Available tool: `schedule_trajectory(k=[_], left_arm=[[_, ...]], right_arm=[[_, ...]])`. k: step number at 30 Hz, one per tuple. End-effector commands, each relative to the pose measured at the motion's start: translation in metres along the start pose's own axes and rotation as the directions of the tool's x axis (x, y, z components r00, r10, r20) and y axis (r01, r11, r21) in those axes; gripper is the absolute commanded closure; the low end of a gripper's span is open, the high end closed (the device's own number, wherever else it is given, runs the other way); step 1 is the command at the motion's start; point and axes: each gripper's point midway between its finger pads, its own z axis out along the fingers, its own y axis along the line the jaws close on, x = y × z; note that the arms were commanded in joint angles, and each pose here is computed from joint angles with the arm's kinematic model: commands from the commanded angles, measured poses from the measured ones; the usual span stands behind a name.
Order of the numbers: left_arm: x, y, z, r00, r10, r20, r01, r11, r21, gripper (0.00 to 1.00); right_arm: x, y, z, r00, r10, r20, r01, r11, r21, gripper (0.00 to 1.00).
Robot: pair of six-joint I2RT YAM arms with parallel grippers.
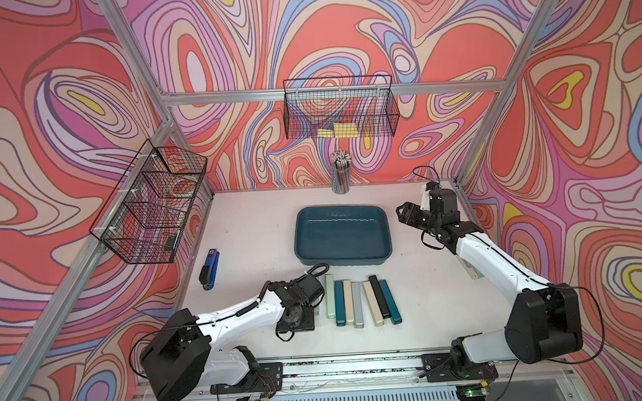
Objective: Put the pruning pliers into the storage box
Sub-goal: Pick up the pruning pliers from the center of the board.
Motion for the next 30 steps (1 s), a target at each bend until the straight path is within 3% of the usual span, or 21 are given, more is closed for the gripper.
schedule_trajectory(k=[1,8,11,16,25,30], left_arm=[[-0.013,-0.003,-0.004,0.999,0.031,0.044,-0.030,0.999,-0.026,0.37],[-0.025,-0.006,0.000,0.994,0.087,0.059,-0.083,0.994,-0.067,0.39],[-0.027,-0.006,0.003,0.994,0.090,0.060,-0.086,0.994,-0.065,0.49],[-0.034,-0.003,0.005,0.994,0.088,0.070,-0.083,0.994,-0.067,0.53],[-0.040,-0.009,0.013,0.993,0.099,0.059,-0.097,0.994,-0.045,0.69],[-0.041,-0.008,0.016,0.994,0.099,0.047,-0.096,0.994,-0.048,0.83]], right_arm=[[-0.007,0.009,0.001,1.000,-0.015,0.009,0.016,1.000,-0.026,0.29],[-0.004,0.010,0.003,1.000,-0.016,-0.003,0.016,0.999,-0.032,0.29],[0.001,0.008,0.005,1.000,-0.011,-0.013,0.011,0.999,-0.030,0.30],[0.004,0.006,0.005,1.000,-0.005,-0.020,0.004,1.000,-0.030,0.30],[0.004,0.007,0.005,1.000,-0.003,-0.018,0.002,0.999,-0.036,0.31],[0.006,0.009,0.006,1.000,0.001,-0.021,-0.002,0.999,-0.047,0.31]])
